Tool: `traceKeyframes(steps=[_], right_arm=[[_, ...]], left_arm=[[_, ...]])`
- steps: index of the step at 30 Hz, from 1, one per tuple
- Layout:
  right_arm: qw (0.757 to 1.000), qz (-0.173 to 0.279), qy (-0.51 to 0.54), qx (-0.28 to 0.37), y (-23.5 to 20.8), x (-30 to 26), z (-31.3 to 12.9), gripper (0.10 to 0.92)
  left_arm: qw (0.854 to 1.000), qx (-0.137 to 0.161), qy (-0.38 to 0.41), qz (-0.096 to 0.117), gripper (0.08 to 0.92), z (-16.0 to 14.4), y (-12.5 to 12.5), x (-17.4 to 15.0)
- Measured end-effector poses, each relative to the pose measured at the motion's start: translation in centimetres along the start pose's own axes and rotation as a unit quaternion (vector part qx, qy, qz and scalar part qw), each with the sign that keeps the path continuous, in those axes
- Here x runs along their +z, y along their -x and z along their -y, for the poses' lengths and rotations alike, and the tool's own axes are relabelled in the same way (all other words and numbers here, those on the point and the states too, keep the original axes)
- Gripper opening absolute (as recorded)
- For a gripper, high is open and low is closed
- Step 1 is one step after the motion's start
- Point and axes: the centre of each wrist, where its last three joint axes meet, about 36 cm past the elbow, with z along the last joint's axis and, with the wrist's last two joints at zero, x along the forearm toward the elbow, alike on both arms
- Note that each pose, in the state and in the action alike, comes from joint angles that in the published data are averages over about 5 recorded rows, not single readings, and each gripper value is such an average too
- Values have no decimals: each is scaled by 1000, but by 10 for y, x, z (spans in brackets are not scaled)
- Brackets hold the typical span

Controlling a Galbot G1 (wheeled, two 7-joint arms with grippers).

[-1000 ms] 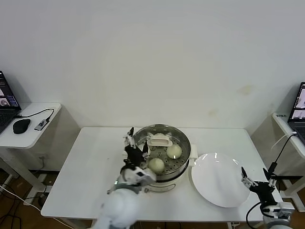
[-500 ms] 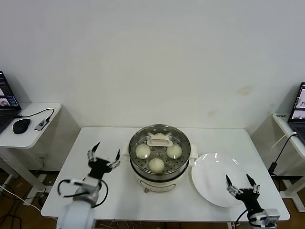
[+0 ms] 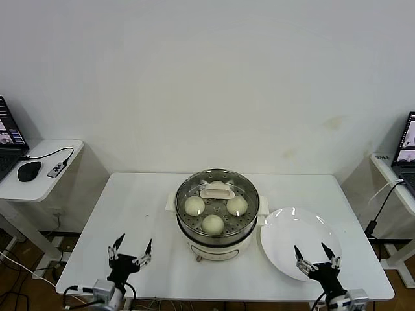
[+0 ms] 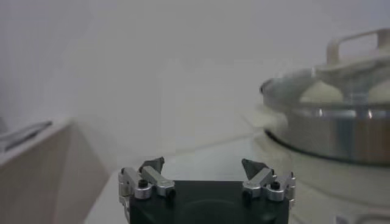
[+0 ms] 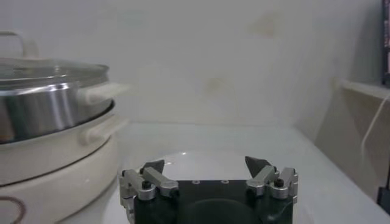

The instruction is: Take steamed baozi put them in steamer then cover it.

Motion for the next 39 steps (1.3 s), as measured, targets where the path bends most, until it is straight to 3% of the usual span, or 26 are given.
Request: traceKeyframes(steps=[9,39], right_arm=[[1000,-16,-3,-19,-1,-5,-10,823],[1000,-12,-14,-20,5,-5,-12,823]], left_arm=[[1000,3,-13,-10,823,3,-12,11],[1000,7,-22,1,823,3,-19,14]])
